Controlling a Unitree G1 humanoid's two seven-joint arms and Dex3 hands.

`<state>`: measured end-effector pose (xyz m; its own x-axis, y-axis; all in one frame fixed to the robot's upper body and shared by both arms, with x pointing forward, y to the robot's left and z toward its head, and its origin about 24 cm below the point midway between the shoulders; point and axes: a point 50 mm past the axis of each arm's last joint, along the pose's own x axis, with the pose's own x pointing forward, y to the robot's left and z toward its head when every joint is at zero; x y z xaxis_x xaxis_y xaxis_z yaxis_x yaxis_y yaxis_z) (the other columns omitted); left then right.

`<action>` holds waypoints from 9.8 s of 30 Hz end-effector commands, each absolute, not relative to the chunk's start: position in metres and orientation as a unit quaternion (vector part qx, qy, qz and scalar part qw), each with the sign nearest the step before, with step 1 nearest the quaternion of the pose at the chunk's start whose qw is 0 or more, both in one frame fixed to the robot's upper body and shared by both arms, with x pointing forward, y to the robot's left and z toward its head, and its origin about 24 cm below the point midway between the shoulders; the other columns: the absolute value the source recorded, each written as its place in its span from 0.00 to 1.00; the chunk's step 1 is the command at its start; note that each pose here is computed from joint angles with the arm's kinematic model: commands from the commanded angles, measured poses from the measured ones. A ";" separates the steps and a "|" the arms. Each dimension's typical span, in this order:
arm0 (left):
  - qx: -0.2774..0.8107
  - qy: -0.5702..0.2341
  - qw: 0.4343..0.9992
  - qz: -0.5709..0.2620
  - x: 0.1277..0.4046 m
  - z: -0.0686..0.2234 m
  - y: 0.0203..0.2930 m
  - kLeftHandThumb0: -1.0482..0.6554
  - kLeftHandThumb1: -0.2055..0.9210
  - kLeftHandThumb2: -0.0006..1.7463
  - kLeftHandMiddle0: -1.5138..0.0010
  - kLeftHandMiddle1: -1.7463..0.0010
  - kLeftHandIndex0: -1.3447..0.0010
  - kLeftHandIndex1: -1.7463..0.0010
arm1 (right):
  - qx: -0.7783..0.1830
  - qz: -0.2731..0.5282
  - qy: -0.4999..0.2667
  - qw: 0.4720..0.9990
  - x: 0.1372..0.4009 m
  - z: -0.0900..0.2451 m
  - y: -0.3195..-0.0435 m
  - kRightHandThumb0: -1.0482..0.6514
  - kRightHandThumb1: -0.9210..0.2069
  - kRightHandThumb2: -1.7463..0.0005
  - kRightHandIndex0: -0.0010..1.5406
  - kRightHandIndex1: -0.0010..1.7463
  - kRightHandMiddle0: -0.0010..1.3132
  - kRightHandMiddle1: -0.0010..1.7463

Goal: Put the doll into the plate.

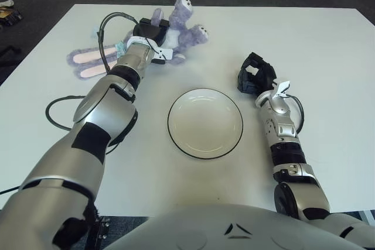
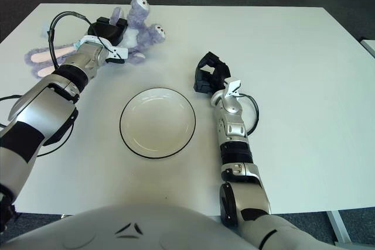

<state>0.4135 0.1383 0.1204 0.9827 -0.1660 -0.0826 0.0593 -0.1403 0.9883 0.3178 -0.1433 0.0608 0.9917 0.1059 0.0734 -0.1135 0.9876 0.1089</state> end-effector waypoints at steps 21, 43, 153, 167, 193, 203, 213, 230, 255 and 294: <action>0.707 0.042 0.693 -0.135 0.402 0.086 0.144 0.89 0.44 0.68 0.51 0.12 1.00 0.53 | 0.062 0.066 0.040 0.995 0.307 0.033 -0.144 0.32 0.61 0.19 0.78 1.00 0.52 1.00; 0.672 0.003 0.736 -0.080 0.405 0.095 0.141 0.91 0.38 0.75 0.50 0.09 0.84 0.00 | 0.069 0.062 0.043 0.995 0.308 0.032 -0.146 0.31 0.61 0.18 0.78 1.00 0.52 1.00; 0.616 -0.279 0.735 -0.052 0.399 0.175 0.121 0.62 0.10 1.00 0.40 0.05 0.46 0.00 | 0.066 0.079 0.057 0.993 0.315 0.027 -0.150 0.32 0.57 0.21 0.73 1.00 0.49 1.00; 0.576 -0.376 0.724 -0.050 0.375 0.197 0.110 0.61 0.09 1.00 0.38 0.07 0.45 0.00 | 0.067 0.080 0.062 0.993 0.316 0.026 -0.150 0.32 0.59 0.20 0.74 1.00 0.50 1.00; 0.514 -0.433 0.731 -0.117 0.342 0.212 0.105 0.61 0.06 0.99 0.43 0.00 0.32 0.14 | 0.069 0.076 0.064 0.993 0.316 0.027 -0.150 0.32 0.58 0.21 0.74 1.00 0.50 1.00; 0.483 -0.440 0.741 -0.153 0.330 0.213 0.107 0.61 0.13 0.91 0.45 0.00 0.28 0.28 | 0.068 0.079 0.067 0.992 0.316 0.026 -0.150 0.32 0.58 0.21 0.74 1.00 0.50 1.00; 0.463 -0.449 0.742 -0.183 0.324 0.214 0.110 0.61 0.12 0.92 0.44 0.00 0.29 0.26 | 0.066 0.083 0.068 0.992 0.316 0.026 -0.151 0.32 0.58 0.21 0.73 1.00 0.50 1.00; 0.427 -0.477 0.733 -0.229 0.309 0.214 0.113 0.61 0.21 0.90 0.51 0.00 0.42 0.12 | 0.069 0.081 0.071 0.992 0.317 0.025 -0.151 0.32 0.58 0.21 0.73 1.00 0.50 1.00; 0.389 -0.509 0.718 -0.271 0.289 0.205 0.112 0.61 0.13 0.97 0.46 0.00 0.43 0.06 | 0.069 0.081 0.073 0.992 0.318 0.025 -0.149 0.32 0.58 0.21 0.73 1.00 0.50 1.00; 0.404 -0.498 0.685 -0.346 0.267 0.194 0.112 0.61 0.49 0.66 0.63 0.00 0.51 0.24 | 0.069 0.089 0.065 0.992 0.320 0.028 -0.144 0.31 0.61 0.19 0.78 1.00 0.52 1.00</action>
